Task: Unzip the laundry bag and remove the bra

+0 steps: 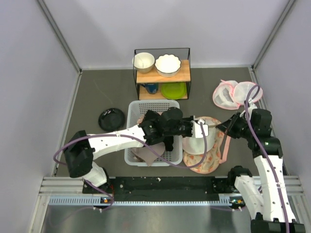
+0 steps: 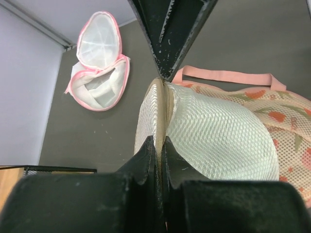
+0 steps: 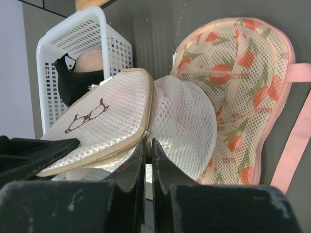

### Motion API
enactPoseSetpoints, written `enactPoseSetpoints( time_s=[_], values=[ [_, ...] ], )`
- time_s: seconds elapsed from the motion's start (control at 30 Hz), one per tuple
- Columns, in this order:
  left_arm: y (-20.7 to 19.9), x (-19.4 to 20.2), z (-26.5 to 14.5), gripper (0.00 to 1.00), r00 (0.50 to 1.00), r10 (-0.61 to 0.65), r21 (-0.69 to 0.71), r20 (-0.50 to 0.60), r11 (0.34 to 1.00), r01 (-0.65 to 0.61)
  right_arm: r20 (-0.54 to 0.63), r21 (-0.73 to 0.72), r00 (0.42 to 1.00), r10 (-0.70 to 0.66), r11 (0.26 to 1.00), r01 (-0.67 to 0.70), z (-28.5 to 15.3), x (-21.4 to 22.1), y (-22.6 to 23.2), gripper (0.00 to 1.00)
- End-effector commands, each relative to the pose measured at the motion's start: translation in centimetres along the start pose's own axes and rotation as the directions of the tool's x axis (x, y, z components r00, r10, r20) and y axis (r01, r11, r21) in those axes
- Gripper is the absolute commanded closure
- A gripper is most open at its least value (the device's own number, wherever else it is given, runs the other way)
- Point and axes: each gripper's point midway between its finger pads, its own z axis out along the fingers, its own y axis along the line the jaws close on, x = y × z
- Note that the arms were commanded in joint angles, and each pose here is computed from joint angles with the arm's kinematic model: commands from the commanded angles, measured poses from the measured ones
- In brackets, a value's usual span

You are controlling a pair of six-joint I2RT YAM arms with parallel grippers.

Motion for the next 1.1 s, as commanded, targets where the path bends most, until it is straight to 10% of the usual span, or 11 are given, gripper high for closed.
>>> enactPoseSetpoints(
  time_s=[0.0, 0.43, 0.47, 0.53, 0.6, 1.07],
  values=[
    [0.7, -2.2, -1.5, 1.00, 0.997, 0.032, 0.010, 0.073, 0.999, -0.032, 0.107, 0.131, 0.994, 0.004, 0.991, -0.018, 0.8, -2.4, -2.7, 1.00],
    [5.1, -7.5, 3.8, 1.00, 0.943, 0.190, -0.003, 0.272, 0.980, -0.197, 0.312, 0.185, 0.948, -0.057, 0.983, -0.002, -4.9, -6.9, -0.4, 1.00],
    [5.4, -7.2, 4.6, 0.86, 0.948, 0.170, -0.002, 0.268, 0.984, -0.176, 0.324, 0.187, 0.944, -0.060, 0.982, -0.002, -5.2, -7.2, -0.2, 1.00],
    [7.1, -8.2, 4.7, 0.27, 0.948, 0.168, -0.027, 0.271, 0.986, -0.167, 0.338, 0.192, 0.939, -0.064, 0.981, -0.002, -5.7, -7.4, -0.1, 1.00],
    [8.2, -8.0, 4.6, 0.01, 0.958, 0.148, -0.052, 0.246, 0.989, -0.139, 0.326, 0.168, 0.944, -0.058, 0.986, 0.003, -5.7, -6.8, 0.1, 1.00],
    [2.3, -5.9, -3.1, 0.01, 0.979, -0.183, 0.083, 0.092, 0.981, 0.176, 0.024, -0.097, 1.000, -0.002, 0.995, 0.004, -1.9, 1.4, 1.4, 1.00]
  ],
)
